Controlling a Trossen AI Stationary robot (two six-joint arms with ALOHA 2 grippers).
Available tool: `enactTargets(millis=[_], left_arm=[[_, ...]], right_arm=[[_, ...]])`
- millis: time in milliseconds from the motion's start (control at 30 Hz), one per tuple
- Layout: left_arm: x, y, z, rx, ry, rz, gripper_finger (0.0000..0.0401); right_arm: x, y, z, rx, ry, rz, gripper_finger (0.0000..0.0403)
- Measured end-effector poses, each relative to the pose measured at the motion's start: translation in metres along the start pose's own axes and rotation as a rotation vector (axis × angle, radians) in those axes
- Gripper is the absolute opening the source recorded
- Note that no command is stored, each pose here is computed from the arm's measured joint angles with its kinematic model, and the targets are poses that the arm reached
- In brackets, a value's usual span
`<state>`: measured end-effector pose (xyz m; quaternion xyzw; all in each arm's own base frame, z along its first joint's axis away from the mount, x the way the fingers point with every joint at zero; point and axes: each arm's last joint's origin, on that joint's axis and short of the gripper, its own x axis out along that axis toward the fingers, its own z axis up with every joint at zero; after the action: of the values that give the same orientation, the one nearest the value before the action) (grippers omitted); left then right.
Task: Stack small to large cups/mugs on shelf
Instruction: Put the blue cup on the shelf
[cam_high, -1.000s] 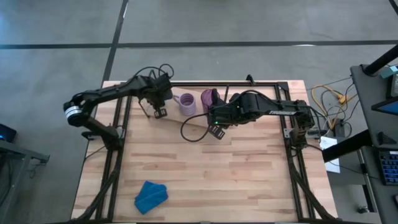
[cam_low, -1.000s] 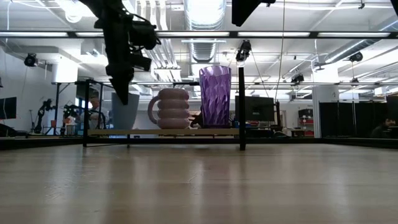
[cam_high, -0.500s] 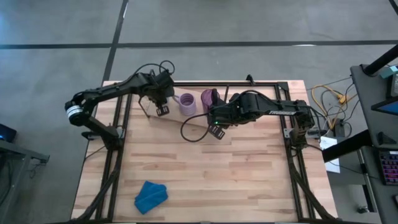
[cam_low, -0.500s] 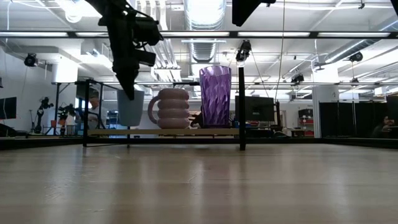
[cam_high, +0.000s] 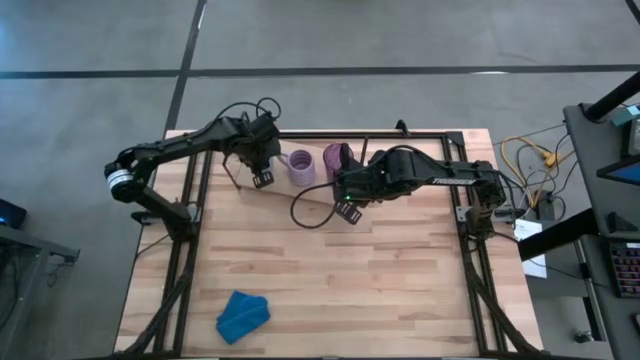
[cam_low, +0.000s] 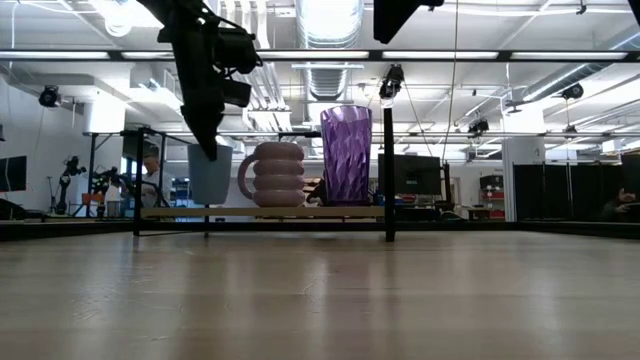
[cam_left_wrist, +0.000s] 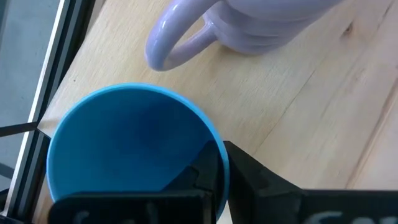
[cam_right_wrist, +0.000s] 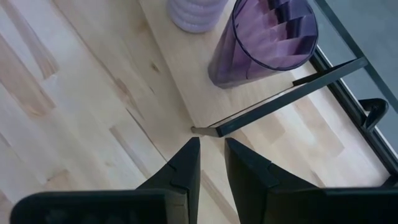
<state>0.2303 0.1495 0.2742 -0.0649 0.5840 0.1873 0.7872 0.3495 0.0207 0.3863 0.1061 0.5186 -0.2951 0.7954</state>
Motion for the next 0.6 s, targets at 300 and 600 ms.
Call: enactTargets(millis=[300,600], left_arm=[[0.0000,-0.0001,0.0000,-0.026,-0.001,-0.004,0.0000],[0.0000,-0.0001,0.0001,-0.030,-0.001,-0.004,0.0000]], right_arm=[[0.0025,0.0007,-0.0010,-0.004,0.008,-0.006,0.0068],[0.0034,0.0008,-0.0013,-0.005,0.011,-0.008,0.0068]])
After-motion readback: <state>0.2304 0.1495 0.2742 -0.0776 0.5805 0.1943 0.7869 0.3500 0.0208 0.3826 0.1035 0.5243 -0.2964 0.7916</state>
